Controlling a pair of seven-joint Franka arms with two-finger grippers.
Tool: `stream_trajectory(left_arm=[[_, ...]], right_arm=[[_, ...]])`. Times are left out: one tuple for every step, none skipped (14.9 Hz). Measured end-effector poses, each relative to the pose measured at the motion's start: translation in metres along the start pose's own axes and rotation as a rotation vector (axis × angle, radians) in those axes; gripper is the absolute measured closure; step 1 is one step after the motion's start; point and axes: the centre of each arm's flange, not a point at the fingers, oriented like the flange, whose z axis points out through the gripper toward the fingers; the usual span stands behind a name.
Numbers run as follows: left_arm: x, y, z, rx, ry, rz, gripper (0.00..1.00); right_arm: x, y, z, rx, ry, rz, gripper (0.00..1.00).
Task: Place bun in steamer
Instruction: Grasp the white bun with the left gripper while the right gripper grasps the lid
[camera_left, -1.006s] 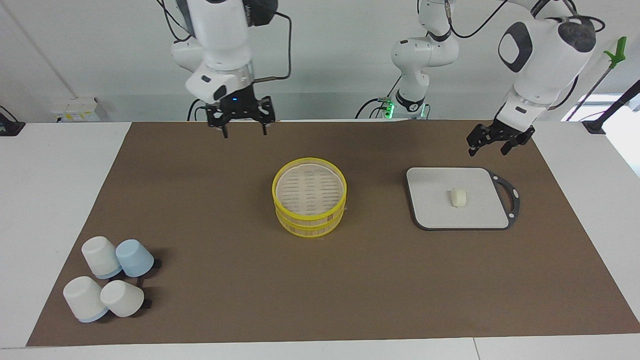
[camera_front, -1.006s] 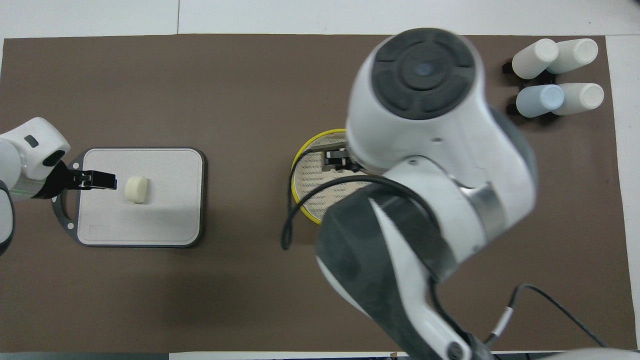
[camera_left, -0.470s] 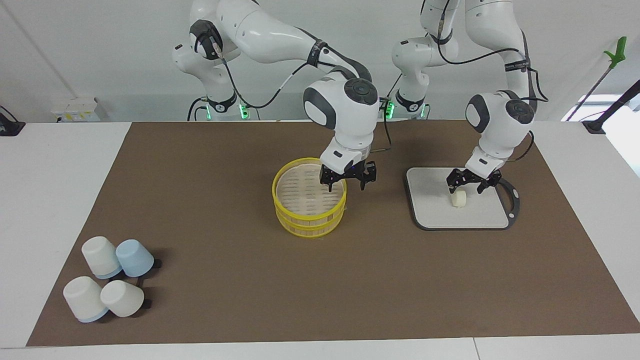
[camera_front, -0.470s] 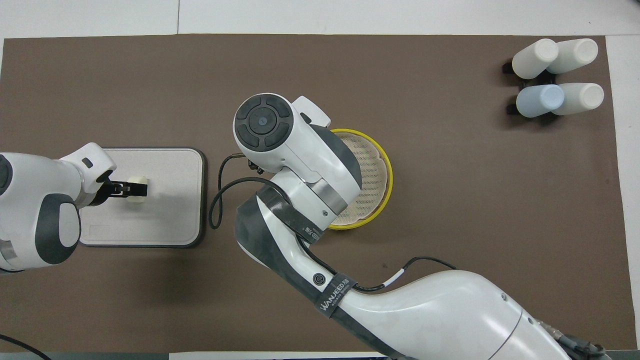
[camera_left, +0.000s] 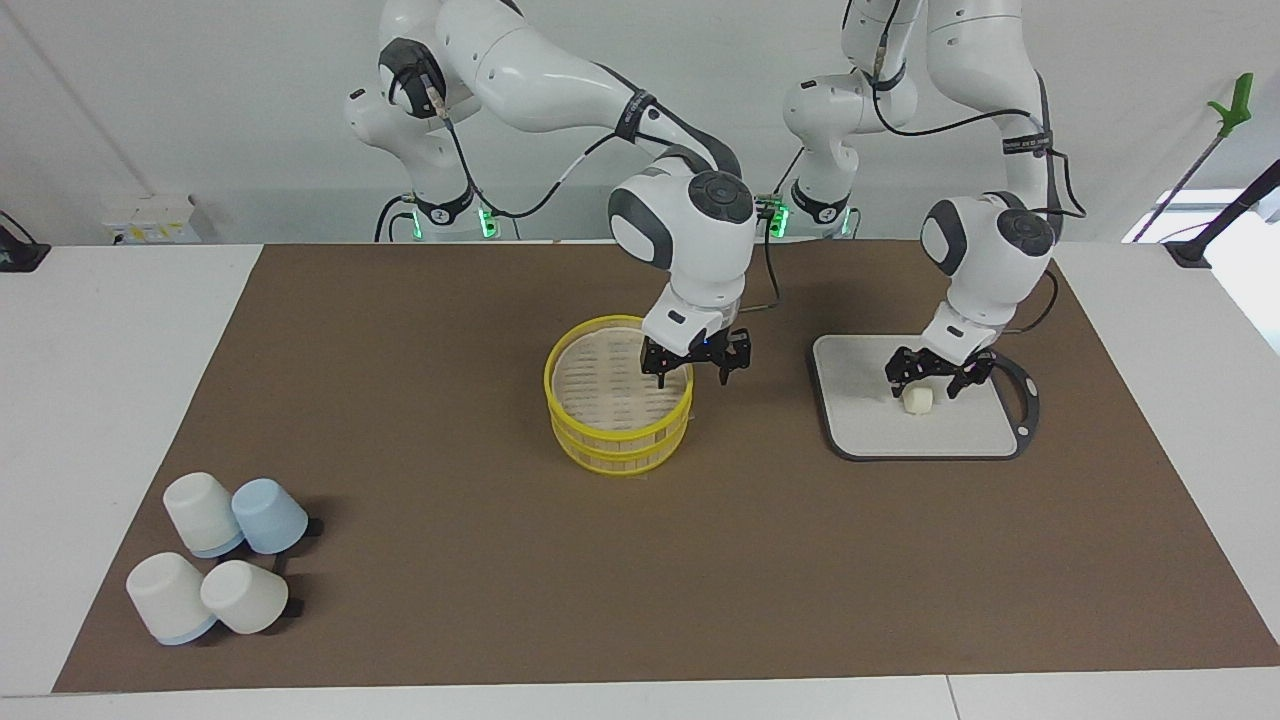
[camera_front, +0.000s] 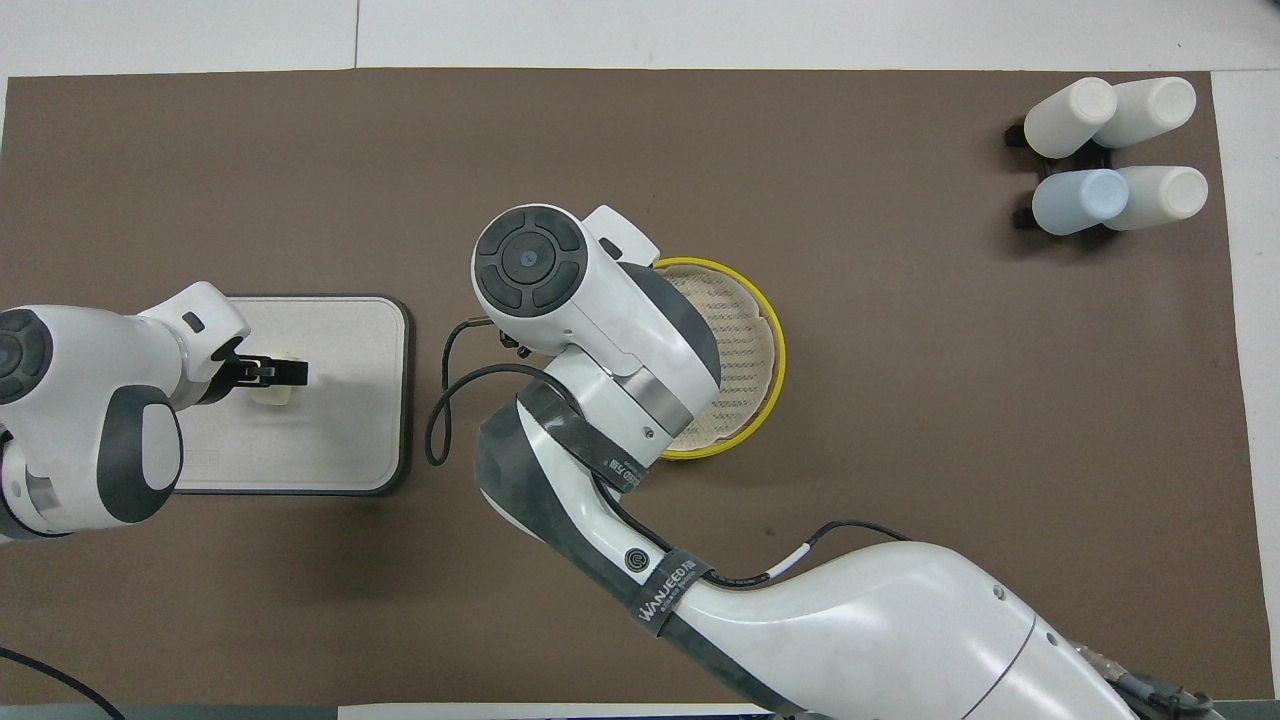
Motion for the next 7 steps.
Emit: stream_trajectory(left_arm=[[0.000,0.000,0.001,0.000,-0.001,0.009,0.11],[0.000,0.000,0.001,0.000,-0.003,0.022,0.15],[0.000,-0.001,0.000,0.000,-0.004,0.029,0.19],[0.000,-0.001,0.000,-0.001,-0.006,0.034,0.27],[0.001,-0.001,-0.001,-0.002,-0.011,0.036,0.27],[0.002,-0.002,-0.003,-0.003,-0.018,0.037,0.30],[0.004,-0.002,-0.006,-0.005,-0.026,0.038,0.33]], right_arm=[[-0.003,0.000,0.004,0.006,0.007,0.000,0.39],[-0.006,-0.001,0.009,0.010,0.011,0.001,0.39],[-0.009,-0.001,0.013,0.011,0.012,0.001,0.43],[-0.011,0.000,0.015,0.010,0.012,0.003,0.47],[-0.014,0.000,0.017,0.008,0.011,0.003,0.47],[-0.016,-0.001,0.017,0.007,0.010,0.002,0.56],[-0.018,-0.001,0.016,0.007,0.010,0.001,0.67]])
